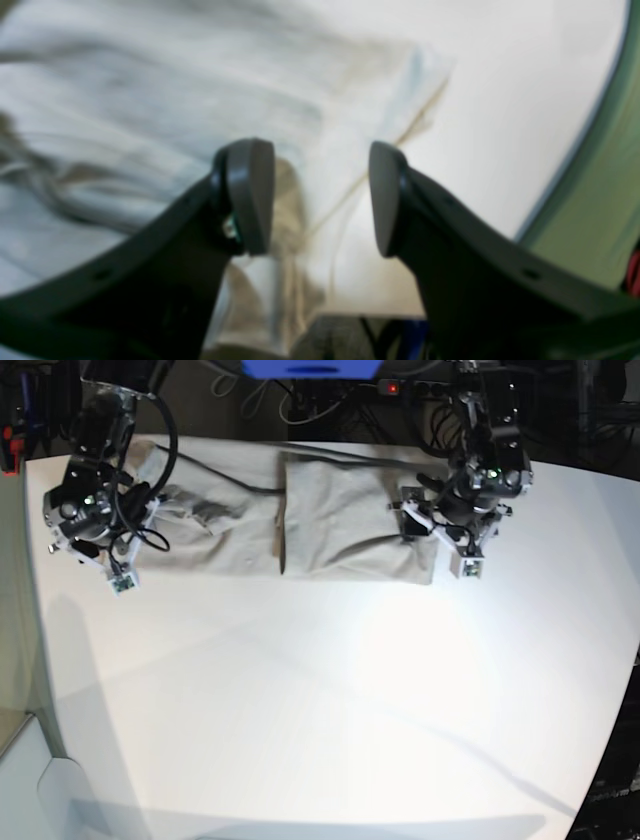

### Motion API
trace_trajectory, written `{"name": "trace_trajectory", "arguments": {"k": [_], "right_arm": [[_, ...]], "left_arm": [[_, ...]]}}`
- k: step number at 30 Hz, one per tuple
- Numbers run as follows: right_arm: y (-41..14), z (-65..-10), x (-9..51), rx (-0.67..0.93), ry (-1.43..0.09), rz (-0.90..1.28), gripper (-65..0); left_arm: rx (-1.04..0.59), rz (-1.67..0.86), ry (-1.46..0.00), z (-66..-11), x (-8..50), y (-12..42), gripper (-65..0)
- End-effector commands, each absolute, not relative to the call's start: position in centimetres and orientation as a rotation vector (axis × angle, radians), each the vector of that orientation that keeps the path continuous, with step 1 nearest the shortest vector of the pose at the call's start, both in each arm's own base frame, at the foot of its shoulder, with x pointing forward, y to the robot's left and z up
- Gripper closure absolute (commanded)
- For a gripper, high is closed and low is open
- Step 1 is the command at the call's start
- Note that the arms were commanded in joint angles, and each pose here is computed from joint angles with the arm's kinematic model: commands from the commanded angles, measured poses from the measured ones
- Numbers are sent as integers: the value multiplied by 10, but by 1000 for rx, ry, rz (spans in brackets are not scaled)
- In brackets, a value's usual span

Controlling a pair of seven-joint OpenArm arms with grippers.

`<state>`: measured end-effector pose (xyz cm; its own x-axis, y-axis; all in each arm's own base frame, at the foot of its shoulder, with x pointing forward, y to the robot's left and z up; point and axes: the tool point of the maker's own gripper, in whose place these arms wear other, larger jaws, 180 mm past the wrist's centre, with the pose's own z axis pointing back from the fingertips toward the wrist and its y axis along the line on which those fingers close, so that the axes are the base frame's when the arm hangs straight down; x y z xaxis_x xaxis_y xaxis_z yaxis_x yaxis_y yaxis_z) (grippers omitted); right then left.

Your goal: Layout the t-shirt on the table in an organized manner, then fold the t-shirt properly

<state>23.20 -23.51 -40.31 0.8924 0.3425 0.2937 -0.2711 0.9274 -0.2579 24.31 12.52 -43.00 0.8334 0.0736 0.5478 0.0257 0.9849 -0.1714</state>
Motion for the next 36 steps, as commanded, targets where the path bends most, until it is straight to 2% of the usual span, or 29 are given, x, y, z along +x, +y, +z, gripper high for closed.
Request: {"name": "trace_trajectory", "arguments": {"k": [1, 4, 6, 7, 14, 22, 31, 36], "right_arm": [[-239, -396, 237, -228, -368, 331, -315], [-241, -396, 236, -229, -364, 318, -317], [-238, -397, 235, -220, -365, 314, -334], [-239, -397, 235, -220, -364, 307, -346], [-240, -399, 231, -211, -362, 278, -401], [-224, -406, 234, -164, -364, 268, -401], [-209, -445, 228, -65, -266, 261, -401], [-199, -445, 231, -11, -287, 251, -391]], "left_arm": [[-156, 13, -576, -430, 244, 130, -282], [-154, 11, -582, -428, 247, 131, -108], [-152, 15, -584, -428, 247, 132, -46], [-145, 27, -584, -428, 247, 137, -36], [-116, 88, -588, -428, 245, 157, -33], [-114, 87, -578, -430, 240, 158, -32], [-114, 88, -575, -431, 238, 157, -32], [-114, 88, -575, -431, 238, 157, -32]]}}
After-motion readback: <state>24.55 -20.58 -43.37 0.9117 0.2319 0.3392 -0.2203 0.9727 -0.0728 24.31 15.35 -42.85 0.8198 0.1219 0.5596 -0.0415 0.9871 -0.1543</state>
